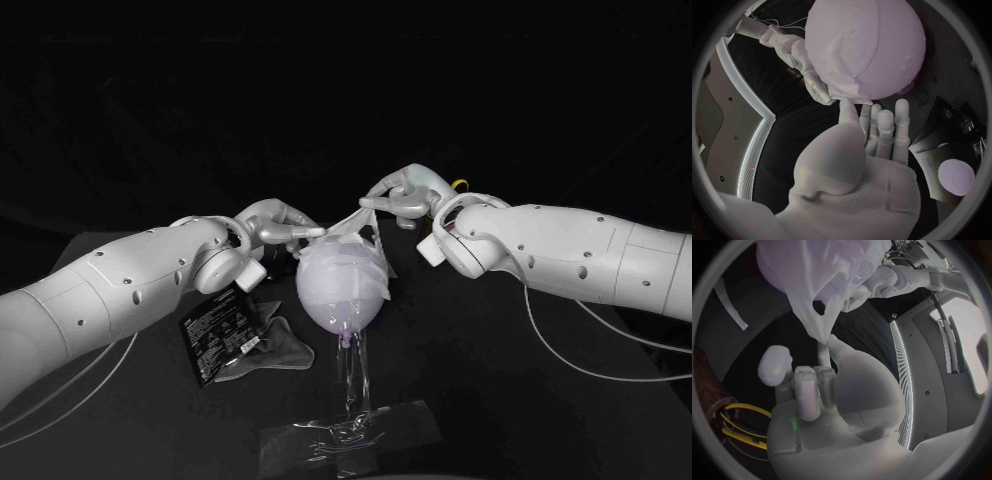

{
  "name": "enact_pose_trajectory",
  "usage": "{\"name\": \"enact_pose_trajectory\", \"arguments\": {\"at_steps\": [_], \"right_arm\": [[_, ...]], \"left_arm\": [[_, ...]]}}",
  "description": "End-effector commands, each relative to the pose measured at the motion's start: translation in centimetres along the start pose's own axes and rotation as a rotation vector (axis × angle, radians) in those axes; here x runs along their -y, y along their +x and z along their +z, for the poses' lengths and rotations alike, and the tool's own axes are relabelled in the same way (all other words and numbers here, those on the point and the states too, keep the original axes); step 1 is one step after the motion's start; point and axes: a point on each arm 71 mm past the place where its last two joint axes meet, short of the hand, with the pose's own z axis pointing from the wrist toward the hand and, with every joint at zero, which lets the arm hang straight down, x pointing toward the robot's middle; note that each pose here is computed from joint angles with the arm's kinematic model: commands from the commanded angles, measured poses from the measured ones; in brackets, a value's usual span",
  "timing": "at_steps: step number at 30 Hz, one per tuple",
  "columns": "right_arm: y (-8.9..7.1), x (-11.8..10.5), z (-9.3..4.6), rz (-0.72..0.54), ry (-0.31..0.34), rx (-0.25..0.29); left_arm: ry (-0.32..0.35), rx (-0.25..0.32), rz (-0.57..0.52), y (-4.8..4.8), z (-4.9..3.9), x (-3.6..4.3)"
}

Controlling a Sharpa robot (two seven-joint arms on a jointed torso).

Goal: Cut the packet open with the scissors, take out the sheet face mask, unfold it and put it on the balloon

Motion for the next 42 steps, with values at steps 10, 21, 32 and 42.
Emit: {"name": "enact_pose_trajectory", "arguments": {"at_steps": [10,21,32,42], "right_arm": [[-0.01,-0.47,-0.05,-0.002,-0.026,0.007],[-0.09,-0.45,-0.04,-0.003,-0.024,0.009],[-0.12,-0.42,0.02,-0.004,-0.022,0.011],[-0.16,-0.38,0.05,-0.005,-0.021,0.013]], "left_arm": [[0.037,-0.045,-0.040,0.47,0.13,0.49],[0.058,-0.036,-0.061,0.31,0.15,0.59],[0.075,-0.008,-0.075,0.01,0.14,0.65],[0.093,0.029,-0.076,-0.24,0.13,0.77]]}}
